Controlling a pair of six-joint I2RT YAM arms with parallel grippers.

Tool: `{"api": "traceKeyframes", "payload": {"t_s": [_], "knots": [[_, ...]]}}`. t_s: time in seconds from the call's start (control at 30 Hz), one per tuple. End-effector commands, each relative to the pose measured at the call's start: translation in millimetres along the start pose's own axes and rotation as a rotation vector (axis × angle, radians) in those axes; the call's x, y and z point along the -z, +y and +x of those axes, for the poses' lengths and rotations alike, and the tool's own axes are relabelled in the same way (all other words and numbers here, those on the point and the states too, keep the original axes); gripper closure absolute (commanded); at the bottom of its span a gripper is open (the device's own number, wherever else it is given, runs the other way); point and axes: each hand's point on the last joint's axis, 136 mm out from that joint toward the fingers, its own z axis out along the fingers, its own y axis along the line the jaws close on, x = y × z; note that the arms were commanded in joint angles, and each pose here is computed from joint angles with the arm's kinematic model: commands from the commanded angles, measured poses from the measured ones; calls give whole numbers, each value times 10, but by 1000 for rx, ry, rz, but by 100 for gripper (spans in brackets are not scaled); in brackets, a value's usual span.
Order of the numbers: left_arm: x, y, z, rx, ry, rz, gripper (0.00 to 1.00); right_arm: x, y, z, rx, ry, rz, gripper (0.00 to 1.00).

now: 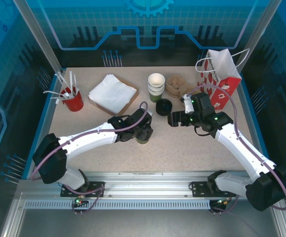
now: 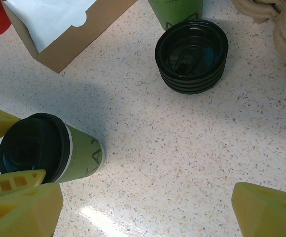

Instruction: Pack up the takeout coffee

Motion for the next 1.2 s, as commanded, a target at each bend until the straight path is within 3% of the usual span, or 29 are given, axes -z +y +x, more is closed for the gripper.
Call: {"api": "traceKeyframes", "payload": {"t_s": [0.0, 0.23, 0.6, 1.17], "knots": [[-253, 111, 1058, -6, 404, -17, 43, -14, 50, 19, 9, 7, -14, 10], [-293, 190, 1324, 26, 422, -59, 46, -46, 33, 46, 11, 18, -6, 10], [-78, 3, 541, 37, 211, 33, 38, -42, 115, -64, 36, 18, -15, 10], [153, -62, 79, 55, 82, 72, 20, -84, 117, 24, 39, 31, -11, 10]]}}
